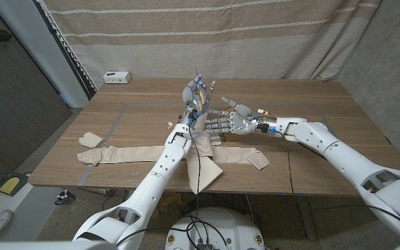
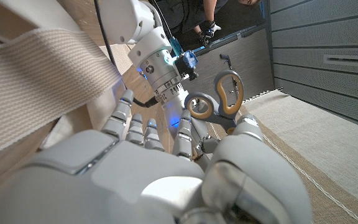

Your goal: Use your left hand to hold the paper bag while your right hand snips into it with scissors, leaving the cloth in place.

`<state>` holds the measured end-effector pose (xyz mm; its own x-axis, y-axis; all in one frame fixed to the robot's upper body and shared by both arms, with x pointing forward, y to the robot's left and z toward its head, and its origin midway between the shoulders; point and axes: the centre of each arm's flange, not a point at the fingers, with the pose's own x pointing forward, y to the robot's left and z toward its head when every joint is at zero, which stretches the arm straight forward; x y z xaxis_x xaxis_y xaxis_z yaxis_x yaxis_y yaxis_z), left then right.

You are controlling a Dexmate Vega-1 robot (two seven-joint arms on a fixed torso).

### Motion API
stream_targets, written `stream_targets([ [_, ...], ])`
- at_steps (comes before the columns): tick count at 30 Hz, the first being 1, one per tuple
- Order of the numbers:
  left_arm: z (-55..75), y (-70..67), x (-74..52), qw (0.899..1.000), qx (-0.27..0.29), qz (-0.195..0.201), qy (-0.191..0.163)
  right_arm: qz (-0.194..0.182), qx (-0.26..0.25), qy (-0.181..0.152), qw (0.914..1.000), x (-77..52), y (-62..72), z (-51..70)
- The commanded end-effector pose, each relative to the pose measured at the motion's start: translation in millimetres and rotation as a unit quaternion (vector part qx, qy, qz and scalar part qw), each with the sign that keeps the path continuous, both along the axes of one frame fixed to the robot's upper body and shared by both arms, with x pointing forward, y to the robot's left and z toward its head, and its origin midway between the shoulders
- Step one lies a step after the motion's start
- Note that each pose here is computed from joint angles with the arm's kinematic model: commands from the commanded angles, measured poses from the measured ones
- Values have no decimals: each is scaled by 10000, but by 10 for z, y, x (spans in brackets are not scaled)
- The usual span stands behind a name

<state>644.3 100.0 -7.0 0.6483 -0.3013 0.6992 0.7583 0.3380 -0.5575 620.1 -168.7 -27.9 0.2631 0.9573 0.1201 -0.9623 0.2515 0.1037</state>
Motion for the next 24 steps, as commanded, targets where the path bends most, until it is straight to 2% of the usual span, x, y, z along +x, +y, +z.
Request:
stream_targets([
  [1, -19, -43, 18, 10000, -43, -36, 12, 104, 164, 95, 9998, -16, 89, 1],
  [14, -25, -30, 20, 10000, -77, -28, -14, 151, 236, 45, 9996, -10, 139, 30],
  [24, -45, 40, 6, 10000, -62, 44, 10, -23, 174, -12, 9998, 25, 30, 57],
])
